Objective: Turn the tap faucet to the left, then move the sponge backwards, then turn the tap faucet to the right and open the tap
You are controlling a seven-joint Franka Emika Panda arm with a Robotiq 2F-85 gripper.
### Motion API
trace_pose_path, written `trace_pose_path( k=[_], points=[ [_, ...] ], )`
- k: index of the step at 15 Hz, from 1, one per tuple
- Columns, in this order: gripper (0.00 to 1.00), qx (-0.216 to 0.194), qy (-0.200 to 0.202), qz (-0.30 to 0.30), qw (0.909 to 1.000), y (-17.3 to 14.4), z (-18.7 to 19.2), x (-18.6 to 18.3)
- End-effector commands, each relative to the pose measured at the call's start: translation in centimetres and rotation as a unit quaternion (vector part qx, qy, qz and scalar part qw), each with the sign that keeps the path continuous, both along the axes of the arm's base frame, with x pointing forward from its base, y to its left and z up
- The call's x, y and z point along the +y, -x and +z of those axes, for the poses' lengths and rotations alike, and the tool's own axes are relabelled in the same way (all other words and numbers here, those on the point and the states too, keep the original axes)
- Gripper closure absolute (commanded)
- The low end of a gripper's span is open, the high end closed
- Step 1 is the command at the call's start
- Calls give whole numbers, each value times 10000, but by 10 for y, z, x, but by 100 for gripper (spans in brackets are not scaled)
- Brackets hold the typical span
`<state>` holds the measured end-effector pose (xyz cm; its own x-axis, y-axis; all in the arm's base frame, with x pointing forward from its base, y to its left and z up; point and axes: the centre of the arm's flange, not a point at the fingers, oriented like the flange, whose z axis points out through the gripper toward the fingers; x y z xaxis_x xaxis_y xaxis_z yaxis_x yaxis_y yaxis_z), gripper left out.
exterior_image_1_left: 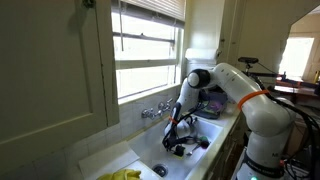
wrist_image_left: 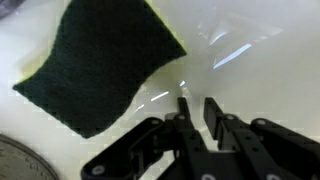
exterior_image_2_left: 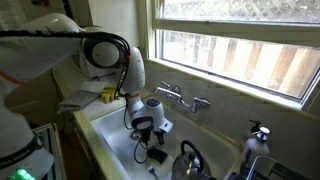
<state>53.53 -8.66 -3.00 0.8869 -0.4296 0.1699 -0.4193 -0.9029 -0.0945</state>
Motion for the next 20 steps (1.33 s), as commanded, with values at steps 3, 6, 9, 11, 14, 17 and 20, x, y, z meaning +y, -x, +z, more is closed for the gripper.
trace_pose_path(
  k=[3,6,9,11,14,17,20],
  points=[
    [29,525,245,-116,9983,32,21,-5],
    [7,436,262,-305,9982,40,30,-8],
    [0,319,178,-495,9981,43,40,-9],
    [0,454,252,-604,9968,47,43,-11],
    [0,603,238,-748,9951,50,39,-15],
    [0,841,179,-989,9914,49,21,-24],
    [6,764,116,-1148,9904,45,11,-31]
  ],
)
